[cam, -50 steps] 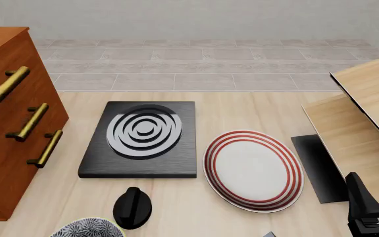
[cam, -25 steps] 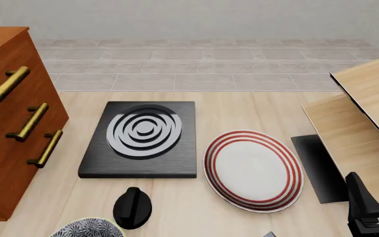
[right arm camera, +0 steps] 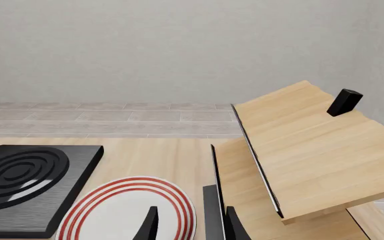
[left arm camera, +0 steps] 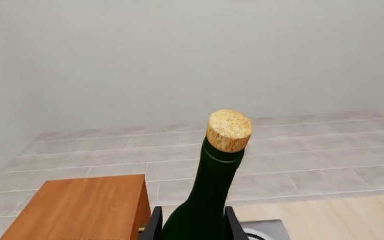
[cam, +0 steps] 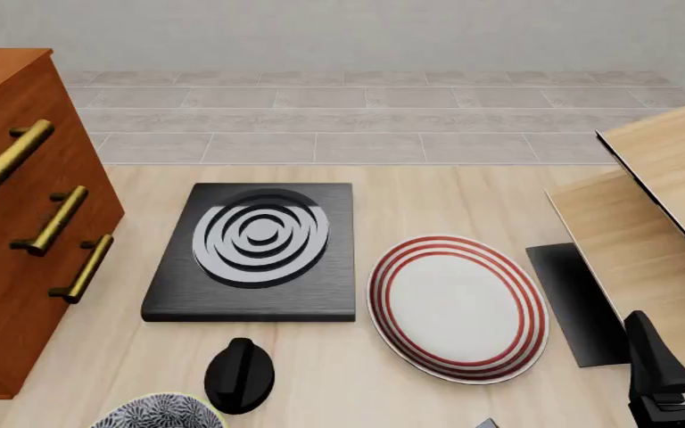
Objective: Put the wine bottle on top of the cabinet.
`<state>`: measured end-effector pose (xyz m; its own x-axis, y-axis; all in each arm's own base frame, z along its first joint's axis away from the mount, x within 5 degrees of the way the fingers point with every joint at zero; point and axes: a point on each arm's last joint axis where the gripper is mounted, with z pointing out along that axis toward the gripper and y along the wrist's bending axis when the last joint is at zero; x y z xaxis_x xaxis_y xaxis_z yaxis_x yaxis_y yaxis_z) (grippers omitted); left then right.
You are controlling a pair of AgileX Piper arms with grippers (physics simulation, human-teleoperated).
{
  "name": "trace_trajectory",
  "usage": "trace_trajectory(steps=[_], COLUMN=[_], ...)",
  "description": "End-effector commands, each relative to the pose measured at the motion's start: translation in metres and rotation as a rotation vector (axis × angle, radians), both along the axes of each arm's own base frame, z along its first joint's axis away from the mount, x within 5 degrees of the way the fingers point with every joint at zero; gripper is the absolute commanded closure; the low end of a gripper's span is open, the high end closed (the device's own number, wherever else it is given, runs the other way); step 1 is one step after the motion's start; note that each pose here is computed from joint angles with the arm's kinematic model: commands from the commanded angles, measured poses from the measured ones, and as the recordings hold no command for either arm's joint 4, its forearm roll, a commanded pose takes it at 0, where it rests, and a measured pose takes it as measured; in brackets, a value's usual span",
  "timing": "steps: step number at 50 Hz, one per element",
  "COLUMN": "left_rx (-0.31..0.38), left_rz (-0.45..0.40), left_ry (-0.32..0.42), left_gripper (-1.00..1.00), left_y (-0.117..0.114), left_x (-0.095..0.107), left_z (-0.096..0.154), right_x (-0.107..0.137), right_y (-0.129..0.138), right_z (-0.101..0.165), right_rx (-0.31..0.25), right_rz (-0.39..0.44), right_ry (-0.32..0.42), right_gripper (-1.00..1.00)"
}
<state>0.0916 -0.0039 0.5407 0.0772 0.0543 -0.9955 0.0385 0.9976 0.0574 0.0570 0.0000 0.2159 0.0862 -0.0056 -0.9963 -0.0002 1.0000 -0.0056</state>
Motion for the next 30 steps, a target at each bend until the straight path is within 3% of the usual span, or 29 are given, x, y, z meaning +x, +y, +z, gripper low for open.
trace_trajectory(steps=[1,30], left_rx=[0.027,0.029], left_rz=[0.071,0.225], left_ry=[-0.012,-0.039], left_gripper=[1.00,1.00], left_y=[0.006,0.025], left_x=[0.008,0.025], left_z=[-0.001,-0.006], right_x=[0.000,0.000], right_y=[0.000,0.000], right_z=[0.000,0.000], right_rx=[0.000,0.000], right_rz=[0.000,0.000], right_ry=[0.000,0.000], right_gripper=[-1.00,-1.00])
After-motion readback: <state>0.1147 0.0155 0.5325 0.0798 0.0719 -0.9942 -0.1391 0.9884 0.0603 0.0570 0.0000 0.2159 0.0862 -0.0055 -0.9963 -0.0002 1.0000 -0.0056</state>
